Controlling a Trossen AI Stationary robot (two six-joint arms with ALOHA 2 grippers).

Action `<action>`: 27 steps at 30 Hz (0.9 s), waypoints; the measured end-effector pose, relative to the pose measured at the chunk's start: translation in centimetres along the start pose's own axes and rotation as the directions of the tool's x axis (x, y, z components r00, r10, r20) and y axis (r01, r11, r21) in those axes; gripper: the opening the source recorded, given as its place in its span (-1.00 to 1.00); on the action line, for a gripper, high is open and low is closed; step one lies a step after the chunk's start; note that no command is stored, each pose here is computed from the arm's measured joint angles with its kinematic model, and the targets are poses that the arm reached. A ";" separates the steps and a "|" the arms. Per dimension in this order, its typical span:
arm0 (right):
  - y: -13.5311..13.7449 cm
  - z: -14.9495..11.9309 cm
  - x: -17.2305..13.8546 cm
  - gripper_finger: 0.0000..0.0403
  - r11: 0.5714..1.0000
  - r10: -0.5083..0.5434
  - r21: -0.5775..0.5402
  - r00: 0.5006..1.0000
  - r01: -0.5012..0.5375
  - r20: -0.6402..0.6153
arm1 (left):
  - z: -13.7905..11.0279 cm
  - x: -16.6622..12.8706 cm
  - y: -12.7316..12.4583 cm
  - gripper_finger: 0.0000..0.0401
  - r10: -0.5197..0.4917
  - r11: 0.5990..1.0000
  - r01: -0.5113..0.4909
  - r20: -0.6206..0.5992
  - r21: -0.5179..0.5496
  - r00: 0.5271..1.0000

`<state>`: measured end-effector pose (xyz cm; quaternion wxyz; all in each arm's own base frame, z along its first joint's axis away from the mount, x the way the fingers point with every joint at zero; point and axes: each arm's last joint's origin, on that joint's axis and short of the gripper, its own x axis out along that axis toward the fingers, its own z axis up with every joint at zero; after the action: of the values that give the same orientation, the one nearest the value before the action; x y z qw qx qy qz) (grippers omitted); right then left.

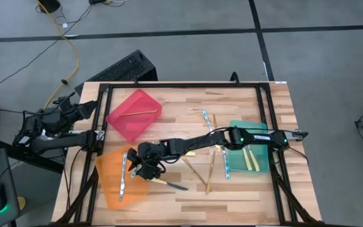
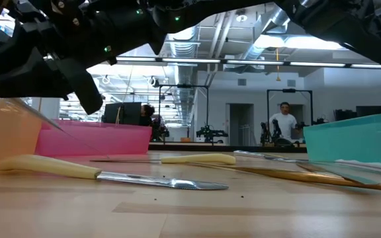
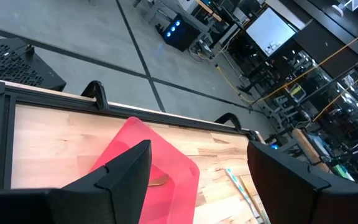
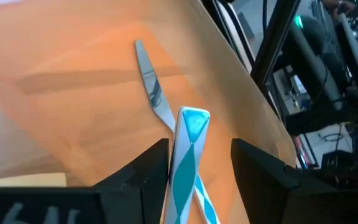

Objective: Sort silverware by color (type)
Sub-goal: Put the top left blue knife into the orange bin

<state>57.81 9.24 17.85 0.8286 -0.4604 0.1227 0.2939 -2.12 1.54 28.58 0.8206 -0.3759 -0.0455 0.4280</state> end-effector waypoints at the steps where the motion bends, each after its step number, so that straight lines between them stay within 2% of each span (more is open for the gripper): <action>1: 0.2 0.1 0.0 -0.06 1.000 0.009 0.002 1.000 -0.009 -0.002 | 0.0 0.0 0.0 0.23 -0.001 1.000 0.001 -0.001 0.003 1.000; 6: 0.7 0.4 0.2 -0.28 0.999 0.032 0.033 0.999 -0.031 -0.027 | 0.0 0.0 0.1 0.23 0.004 1.000 -0.004 -0.003 0.011 1.000; 11: 0.7 0.1 0.1 -0.71 0.998 0.020 0.056 0.997 -0.016 -0.079 | 0.0 0.0 0.1 0.23 0.006 1.000 -0.006 -0.001 0.011 1.000; 14: 0.7 0.0 0.1 -0.73 1.000 -0.007 0.027 0.992 0.010 -0.126 | 0.0 0.0 0.1 0.23 0.006 1.000 -0.006 -0.001 0.011 1.000; 16: 0.7 0.3 0.2 -0.73 0.998 -0.049 -0.033 0.983 0.044 -0.178 | 0.0 0.0 0.1 0.23 0.006 1.000 -0.006 -0.001 0.011 1.000; 18: 0.7 0.7 0.3 -0.73 0.987 -0.110 -0.139 0.966 0.079 -0.234 | 0.0 0.0 0.1 0.23 0.006 1.000 -0.006 -0.001 0.011 1.000; 21: 0.7 1.4 0.5 -0.73 0.941 -0.180 -0.330 0.942 0.080 -0.284 | 0.0 0.0 0.1 0.23 0.004 1.000 -0.004 -0.004 0.010 1.000; 24: 0.7 1.8 0.5 -0.73 0.895 -0.185 -0.444 0.948 0.053 -0.259 | -0.1 0.0 0.0 0.23 -0.002 1.000 0.002 -0.013 0.004 1.000; 27: 0.3 2.3 0.6 -0.73 0.864 -0.195 -0.493 0.970 0.100 -0.146 | -0.1 0.0 0.0 0.23 -0.008 1.000 0.008 -0.021 0.003 1.000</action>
<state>57.91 11.53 18.63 0.6922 -0.6863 0.0890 0.2049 -2.09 1.49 28.50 0.8233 -0.3791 -0.0377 0.4208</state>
